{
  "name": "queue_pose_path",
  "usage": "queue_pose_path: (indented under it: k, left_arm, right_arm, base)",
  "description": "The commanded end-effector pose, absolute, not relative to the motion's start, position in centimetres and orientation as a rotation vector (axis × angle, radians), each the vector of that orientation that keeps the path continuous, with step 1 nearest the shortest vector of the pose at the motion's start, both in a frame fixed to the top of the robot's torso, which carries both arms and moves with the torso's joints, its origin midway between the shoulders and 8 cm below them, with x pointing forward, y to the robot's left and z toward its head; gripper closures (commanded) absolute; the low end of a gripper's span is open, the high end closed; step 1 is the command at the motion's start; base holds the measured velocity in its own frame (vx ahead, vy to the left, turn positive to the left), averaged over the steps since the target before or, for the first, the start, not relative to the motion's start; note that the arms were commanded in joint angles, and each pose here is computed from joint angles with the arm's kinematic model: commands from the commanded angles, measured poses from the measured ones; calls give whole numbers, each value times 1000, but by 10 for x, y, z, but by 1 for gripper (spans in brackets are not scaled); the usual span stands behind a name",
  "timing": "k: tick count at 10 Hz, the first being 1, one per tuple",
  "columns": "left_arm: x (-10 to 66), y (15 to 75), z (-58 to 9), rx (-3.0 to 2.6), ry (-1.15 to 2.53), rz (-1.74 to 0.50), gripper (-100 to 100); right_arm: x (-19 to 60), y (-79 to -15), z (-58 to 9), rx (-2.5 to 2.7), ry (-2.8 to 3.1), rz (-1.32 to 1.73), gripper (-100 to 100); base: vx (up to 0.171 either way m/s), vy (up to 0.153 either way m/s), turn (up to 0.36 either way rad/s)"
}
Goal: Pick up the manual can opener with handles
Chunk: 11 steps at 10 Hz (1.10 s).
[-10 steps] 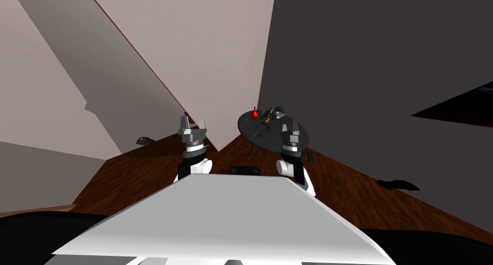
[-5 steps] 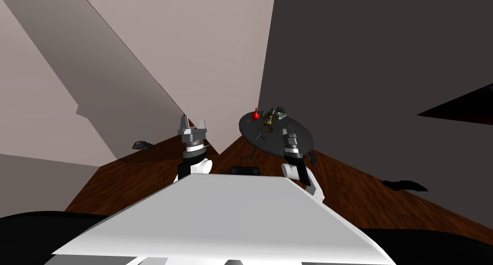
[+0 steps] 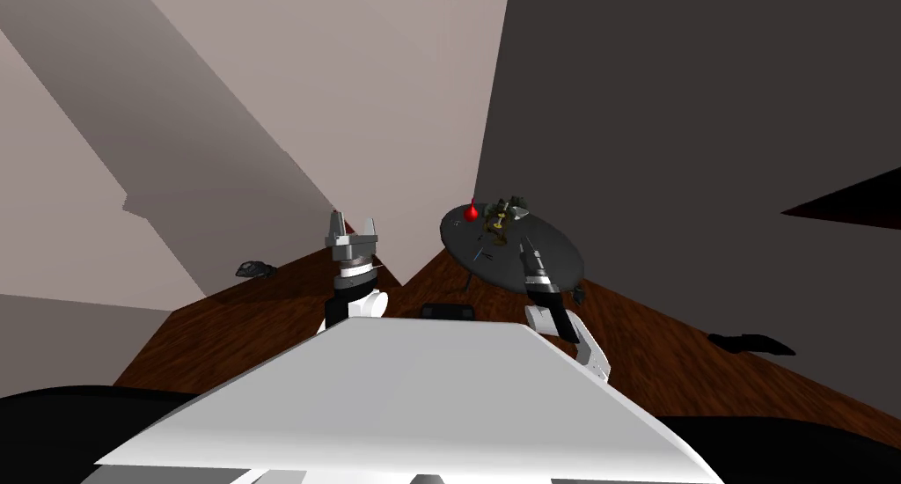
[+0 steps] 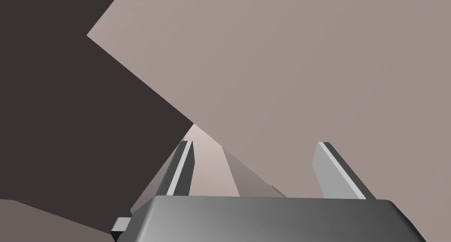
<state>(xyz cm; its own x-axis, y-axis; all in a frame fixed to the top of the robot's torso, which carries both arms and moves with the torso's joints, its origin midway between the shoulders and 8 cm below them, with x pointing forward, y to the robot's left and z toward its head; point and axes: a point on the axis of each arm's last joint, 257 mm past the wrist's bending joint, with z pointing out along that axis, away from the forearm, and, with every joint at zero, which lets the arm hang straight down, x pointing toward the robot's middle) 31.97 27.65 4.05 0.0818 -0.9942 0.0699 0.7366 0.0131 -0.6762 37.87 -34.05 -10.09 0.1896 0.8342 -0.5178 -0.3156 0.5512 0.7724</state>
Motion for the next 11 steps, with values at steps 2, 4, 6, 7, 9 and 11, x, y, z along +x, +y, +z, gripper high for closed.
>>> queue_pose_path:
  k: [2,4,6,7,9,11]
  left_arm:
    - [320,277,40,-651,500,-1439,0]
    - [320,276,40,-651,500,-1439,0]
    - [320,276,40,-651,500,-1439,0]
    - [320,276,41,-651,500,-1439,0]
    - [320,277,41,-651,500,-1439,0]
    - [320,277,41,-651,500,-1439,0]
  right_arm:
    - [379,-361,-133,547,1208,767,-100]
    - [377,-377,-155,533,1280,696,-100]
    - [374,-393,-176,514,1350,624,-100]
    - [371,-404,-188,494,1398,566,-100]
    - [366,-424,-211,463,1482,483,-100]
    - [359,-444,-232,433,1559,402,-100]
  base:
    - [106,122,-1]
    - [142,153,7]
    - [75,118,17]
    - [66,101,27]
    - [83,102,37]
    - [87,107,37]
